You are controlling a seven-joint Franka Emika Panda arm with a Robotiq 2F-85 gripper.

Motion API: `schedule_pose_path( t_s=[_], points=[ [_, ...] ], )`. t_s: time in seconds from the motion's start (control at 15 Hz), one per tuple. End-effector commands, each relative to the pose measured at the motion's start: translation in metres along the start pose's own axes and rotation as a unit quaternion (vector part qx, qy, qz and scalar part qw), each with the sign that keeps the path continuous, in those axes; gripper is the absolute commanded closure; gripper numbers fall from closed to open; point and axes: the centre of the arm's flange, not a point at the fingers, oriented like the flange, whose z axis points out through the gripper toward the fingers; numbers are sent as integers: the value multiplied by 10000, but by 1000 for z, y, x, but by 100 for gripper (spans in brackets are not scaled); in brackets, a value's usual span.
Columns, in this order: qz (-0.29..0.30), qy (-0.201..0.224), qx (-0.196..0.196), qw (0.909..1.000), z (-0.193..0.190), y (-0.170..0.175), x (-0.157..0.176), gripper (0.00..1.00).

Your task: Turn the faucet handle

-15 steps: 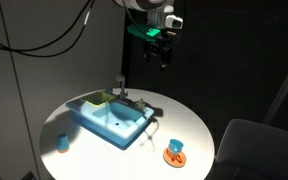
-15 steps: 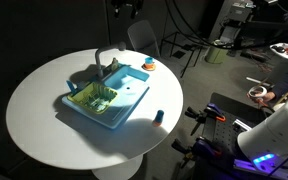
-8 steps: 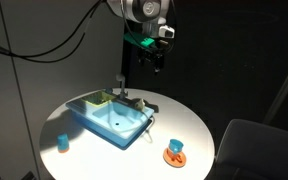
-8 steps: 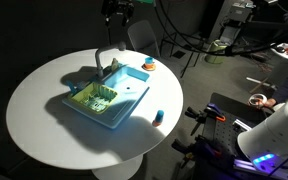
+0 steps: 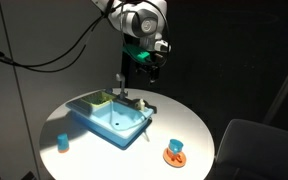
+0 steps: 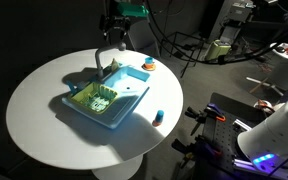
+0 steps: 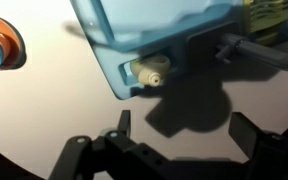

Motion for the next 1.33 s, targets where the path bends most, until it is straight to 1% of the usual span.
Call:
schedule_pose_path(
  t_s=[0.0,0.33,0.4,0.47,0.6,0.93,1.27],
  points=[
    [513,-46,-116,9986,12,-14,4,0],
    [1116,-63,-120,9937,15,-35,-7,0],
    [1141,-97,-113,9934,13,-38,-10,0],
    [971,-129,-40,9952,21,-33,-9,0],
    [978,-142,-38,9951,23,-36,-11,0],
    [1014,-150,-24,9947,24,-33,-9,0],
    [1187,-237,219,9924,40,-45,-8,0]
  ],
)
